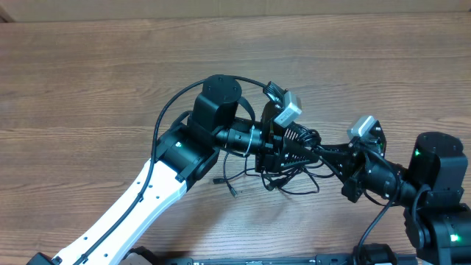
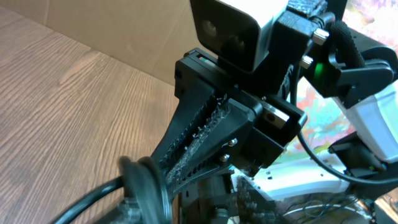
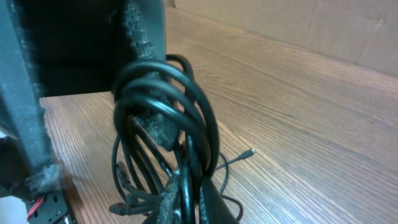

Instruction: Untangle cables

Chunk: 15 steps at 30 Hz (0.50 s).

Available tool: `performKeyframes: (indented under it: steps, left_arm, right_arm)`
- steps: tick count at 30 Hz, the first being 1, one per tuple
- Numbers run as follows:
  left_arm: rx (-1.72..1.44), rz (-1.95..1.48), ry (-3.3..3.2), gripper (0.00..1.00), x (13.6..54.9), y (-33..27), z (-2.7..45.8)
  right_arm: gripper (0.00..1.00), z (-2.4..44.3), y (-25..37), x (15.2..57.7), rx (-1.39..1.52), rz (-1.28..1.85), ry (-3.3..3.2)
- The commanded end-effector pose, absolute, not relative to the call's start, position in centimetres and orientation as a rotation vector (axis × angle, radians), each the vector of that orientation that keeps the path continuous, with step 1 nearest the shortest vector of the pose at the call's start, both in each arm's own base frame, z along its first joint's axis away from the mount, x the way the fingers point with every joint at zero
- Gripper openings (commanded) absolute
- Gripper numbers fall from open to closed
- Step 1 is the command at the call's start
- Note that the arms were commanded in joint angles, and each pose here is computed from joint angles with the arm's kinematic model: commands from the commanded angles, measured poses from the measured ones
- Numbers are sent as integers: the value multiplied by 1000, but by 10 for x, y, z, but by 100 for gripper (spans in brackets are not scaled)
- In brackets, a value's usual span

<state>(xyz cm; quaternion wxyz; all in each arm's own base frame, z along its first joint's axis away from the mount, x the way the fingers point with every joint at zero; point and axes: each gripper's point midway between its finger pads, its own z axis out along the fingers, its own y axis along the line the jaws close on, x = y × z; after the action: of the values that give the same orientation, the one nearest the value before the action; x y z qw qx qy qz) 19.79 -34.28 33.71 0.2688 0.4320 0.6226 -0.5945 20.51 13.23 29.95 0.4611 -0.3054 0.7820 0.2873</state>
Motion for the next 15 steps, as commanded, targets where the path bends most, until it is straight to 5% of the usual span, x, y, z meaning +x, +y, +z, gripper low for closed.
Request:
performKeyframes:
  steps: [1,6,15]
  left_arm:
    - [1154,-1575,1670,4,201,-345,342]
    - [706,-1449,1952,4,254,-343,329]
    - [525,-1469,2036,4,265,-340,327]
  right_arm:
    - [4,311,133,203,-743,706,1897]
    - [4,319,149,183,-900,809,1785]
    - [4,322,157,171,-950,886,1742]
